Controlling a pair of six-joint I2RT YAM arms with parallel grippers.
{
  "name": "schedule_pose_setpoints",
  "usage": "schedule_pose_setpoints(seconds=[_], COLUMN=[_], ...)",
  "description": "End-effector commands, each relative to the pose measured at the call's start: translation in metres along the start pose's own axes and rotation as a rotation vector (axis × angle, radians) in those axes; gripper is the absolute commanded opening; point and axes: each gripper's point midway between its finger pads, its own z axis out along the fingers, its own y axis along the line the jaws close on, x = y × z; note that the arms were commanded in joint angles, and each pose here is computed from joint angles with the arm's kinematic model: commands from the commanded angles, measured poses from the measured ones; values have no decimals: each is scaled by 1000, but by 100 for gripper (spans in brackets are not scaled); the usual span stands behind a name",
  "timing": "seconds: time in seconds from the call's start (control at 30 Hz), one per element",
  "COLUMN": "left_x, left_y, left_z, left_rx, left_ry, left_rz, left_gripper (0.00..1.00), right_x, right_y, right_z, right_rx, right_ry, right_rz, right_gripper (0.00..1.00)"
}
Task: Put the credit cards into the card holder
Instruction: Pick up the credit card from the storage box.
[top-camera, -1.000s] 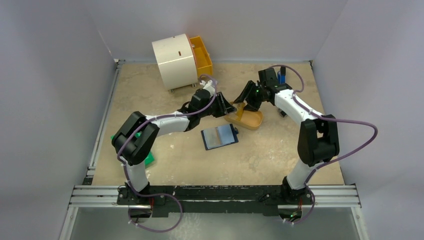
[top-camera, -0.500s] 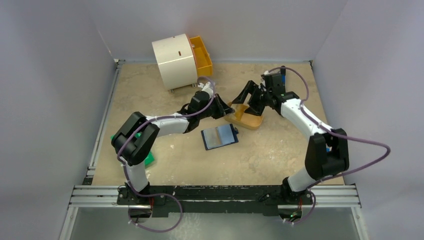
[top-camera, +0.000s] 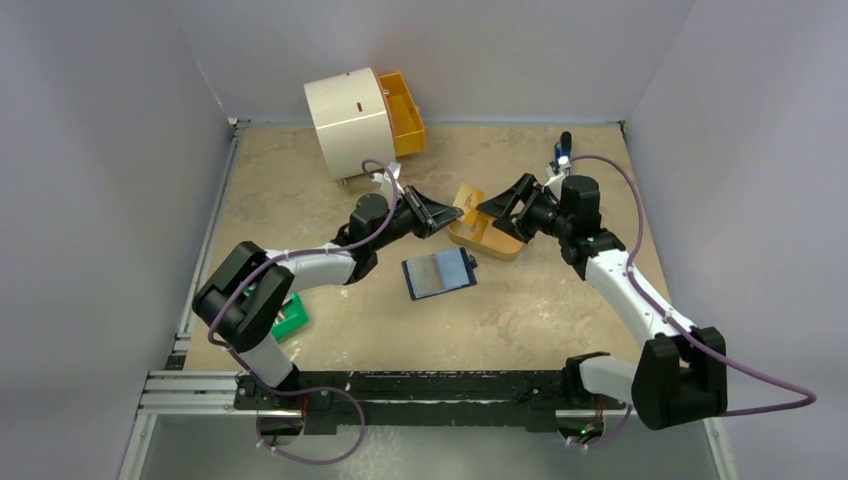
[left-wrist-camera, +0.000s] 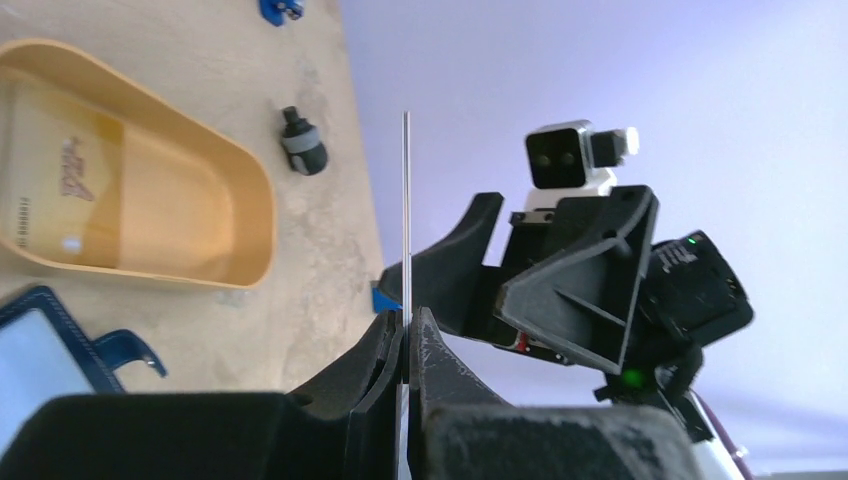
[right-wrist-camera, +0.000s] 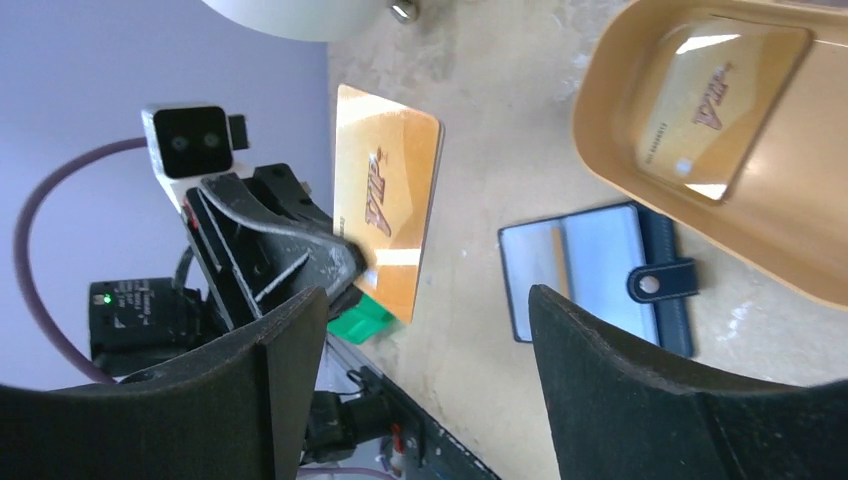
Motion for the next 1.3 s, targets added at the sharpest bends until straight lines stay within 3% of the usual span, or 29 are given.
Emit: schedule_pose_setpoints(seconds=[0.0,0.4,0.97,1.13,1.27], left_x=[-7,-7,-8,-8,-6], left_y=[-60,-75,-73,-75,-79], left_z=[-14,-17,-11,-10,-11], left_rx=[197,224,194,194,201], left_ry=[-13,-2,9,13,25], left_rz=[-13,14,62,67,58], left_gripper=[0,0,0,0,17], right_x=[-17,-25,-23,-21,-14], right_y=[42,60,76,74,72], right_z=[-4,4,10,10,8], right_rx=[-140,-213,-251,-245,-249], right_ry=[-29,-16,69,82,105], right_rz=[-6,58,78,73,65], right_gripper=[74,45,32,16,9])
